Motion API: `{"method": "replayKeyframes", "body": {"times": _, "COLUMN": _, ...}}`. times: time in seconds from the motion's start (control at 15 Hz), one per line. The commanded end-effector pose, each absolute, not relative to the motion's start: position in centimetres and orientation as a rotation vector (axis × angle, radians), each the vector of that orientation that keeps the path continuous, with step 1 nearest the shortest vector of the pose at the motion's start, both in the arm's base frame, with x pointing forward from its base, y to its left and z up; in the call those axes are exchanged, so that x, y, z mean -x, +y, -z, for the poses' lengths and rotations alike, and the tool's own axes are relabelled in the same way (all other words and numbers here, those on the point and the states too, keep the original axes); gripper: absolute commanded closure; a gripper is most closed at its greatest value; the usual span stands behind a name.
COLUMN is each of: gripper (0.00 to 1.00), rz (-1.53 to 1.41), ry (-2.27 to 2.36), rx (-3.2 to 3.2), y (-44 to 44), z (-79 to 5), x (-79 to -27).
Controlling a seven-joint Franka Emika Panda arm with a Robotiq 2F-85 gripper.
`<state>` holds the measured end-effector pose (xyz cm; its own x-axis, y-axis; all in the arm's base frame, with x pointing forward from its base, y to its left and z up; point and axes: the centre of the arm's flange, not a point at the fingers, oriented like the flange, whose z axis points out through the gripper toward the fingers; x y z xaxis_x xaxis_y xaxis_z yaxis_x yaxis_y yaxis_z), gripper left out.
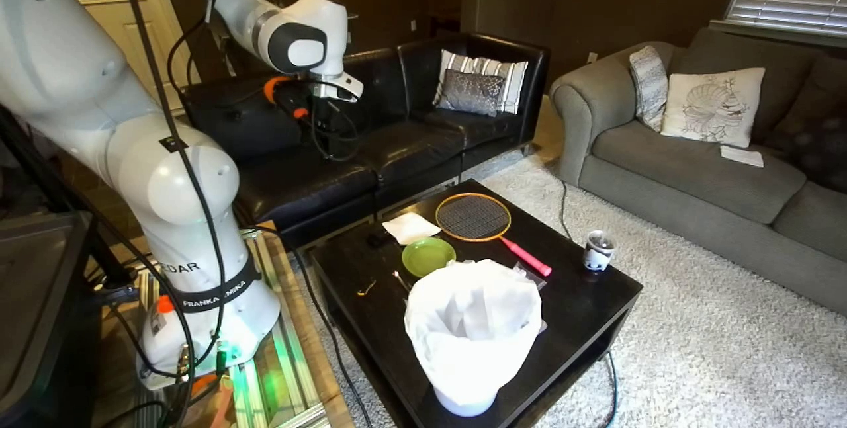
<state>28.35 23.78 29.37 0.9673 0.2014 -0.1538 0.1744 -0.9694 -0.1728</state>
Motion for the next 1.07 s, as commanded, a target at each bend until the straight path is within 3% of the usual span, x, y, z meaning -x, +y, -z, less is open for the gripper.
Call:
{"method": "replayKeyframes", "body": {"times": 0.0, "gripper": 0.0, "rz": -0.373, "ry": -0.431, "rx": 2.925, "y": 29.6, "z": -22.8, "x": -27.9}}
{"method": "replayKeyframes", "body": {"times": 0.47, "gripper": 0.0, "rz": -0.239, "ry": -0.639, "rx": 2.914, "y": 37.2, "z": -14.0, "x": -27.7}}
{"method": "replayKeyframes", "body": {"times": 1.0, "gripper": 0.0, "rz": -0.248, "ry": -0.642, "rx": 2.861, "y": 37.1, "z": -14.0, "x": -27.4}}
